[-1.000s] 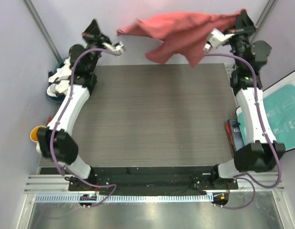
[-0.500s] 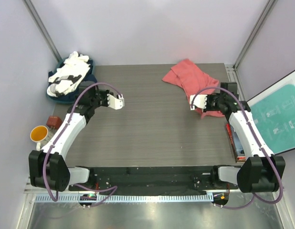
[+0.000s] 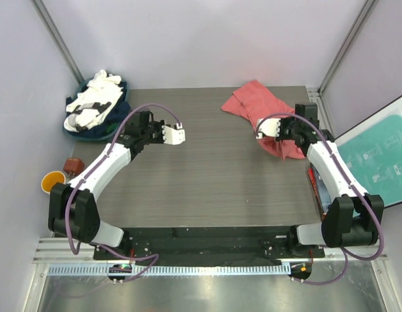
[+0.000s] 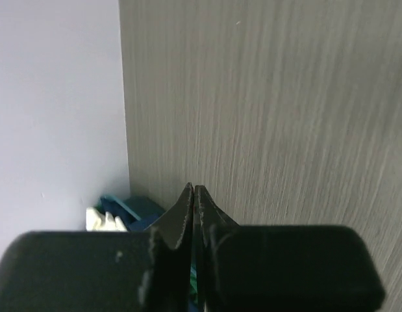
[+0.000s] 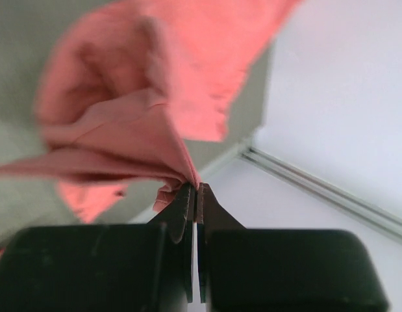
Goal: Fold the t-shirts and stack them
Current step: Flatten out the tshirt
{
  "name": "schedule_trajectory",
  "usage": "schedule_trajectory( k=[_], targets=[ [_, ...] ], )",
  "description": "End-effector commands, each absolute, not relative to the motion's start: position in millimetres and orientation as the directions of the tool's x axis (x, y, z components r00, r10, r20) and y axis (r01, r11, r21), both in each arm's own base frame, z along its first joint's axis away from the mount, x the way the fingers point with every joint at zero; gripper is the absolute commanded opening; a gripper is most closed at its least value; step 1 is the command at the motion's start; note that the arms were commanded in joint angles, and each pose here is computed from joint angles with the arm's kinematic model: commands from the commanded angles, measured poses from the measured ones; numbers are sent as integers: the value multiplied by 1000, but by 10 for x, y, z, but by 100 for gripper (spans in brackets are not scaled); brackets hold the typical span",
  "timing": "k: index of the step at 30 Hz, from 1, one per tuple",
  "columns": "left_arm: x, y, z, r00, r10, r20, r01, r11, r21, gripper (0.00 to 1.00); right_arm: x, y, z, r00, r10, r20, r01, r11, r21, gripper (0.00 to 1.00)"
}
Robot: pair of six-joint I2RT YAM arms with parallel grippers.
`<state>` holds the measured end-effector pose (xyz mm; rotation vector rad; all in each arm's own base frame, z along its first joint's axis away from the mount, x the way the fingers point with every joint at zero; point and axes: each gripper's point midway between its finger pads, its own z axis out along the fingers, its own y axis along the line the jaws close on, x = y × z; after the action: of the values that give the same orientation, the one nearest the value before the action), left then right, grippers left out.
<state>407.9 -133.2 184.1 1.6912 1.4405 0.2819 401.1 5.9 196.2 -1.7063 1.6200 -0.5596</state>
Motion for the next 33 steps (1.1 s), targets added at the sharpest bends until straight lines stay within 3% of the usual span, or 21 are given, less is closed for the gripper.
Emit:
schedule_trajectory(
  k=[1, 3, 5, 6, 8, 9, 11, 13, 15, 16, 19, 23, 24, 27, 31, 33],
  targets=[
    [4478, -1235, 2213, 174, 891, -420, 543, 269, 796, 0, 4723, -29, 2970, 87, -990, -107, -260, 81, -962, 1],
    [4627, -1103, 2255, 94, 905, -415, 460, 330, 824, 0, 4977, 32, 3431, 70, -989, -130, -37, 128, -991, 1],
    [4710, -1042, 2342, 50, 885, -464, 389, 410, 825, 0, 5254, 231, 3422, 45, -985, -164, 28, 165, -986, 1],
    [4749, -1018, 2388, 42, 875, -483, 348, 440, 827, 0, 5342, 316, 3799, 66, -979, -191, 129, 198, -972, 1],
    [4729, -1109, 2315, 54, 849, -525, 391, 466, 794, 0, 5572, 588, 3810, 100, -967, -235, 149, 248, -957, 1],
    [4691, -1177, 2238, 67, 842, -536, 433, 459, 776, 0, 5594, 625, 4277, 126, -958, -258, 273, 283, -919, 1],
    [4605, -1485, 2100, 149, 823, -548, 513, 409, 754, 1, 5824, 734, 4242, 93, -964, -247, 307, 264, -914, 1],
    [4556, -1679, 1942, 190, 827, -530, 557, 354, 752, 12, 5882, 683, 4568, 71, -970, -234, 400, 243, -884, 1],
    [4562, -1929, 1813, 233, 827, -511, 588, 299, 752, 17, 5964, 542, 4549, 16, -969, -245, 417, 229, -879, 1],
    [4577, -2019, 1808, 247, 820, -516, 594, 293, 749, 31, 5970, 482, 4527, -2, -970, -244, 417, 221, -881, 1],
    [4722, -2384, 1807, 286, 780, -557, 613, 298, 732, 56, 5952, 249, 4392, -77, -973, -220, 426, 167, -889, 1],
    [4990, -3034, 1911, 324, 693, -644, 640, 340, 689, 63, 5839, -103, 4278, -175, -958, -227, 439, 130, -889, 1],
    [5025, -3191, 1646, 310, 685, -660, 681, 324, 656, 64, 5824, -174, 4199, -200, -955, -220, 425, 118, -897, 1],
    [5106, -3654, 1580, 367, 630, -684, 683, 317, 658, 67, 5712, -441, 4089, -272, -938, -214, 410, 88, -908, 1],
    [4827, -4153, 1477, 502, 478, -721, 724, 225, 653, 80, 5560, -635, 3831, -322, -927, -191, 346, 72, -936, 1],
    [4707, -4277, 1338, 529, 451, -719, 738, 173, 652, 82, 5478, -685, 3623, -346, -924, -161, 294, 56, -954, 1]
  ],
)
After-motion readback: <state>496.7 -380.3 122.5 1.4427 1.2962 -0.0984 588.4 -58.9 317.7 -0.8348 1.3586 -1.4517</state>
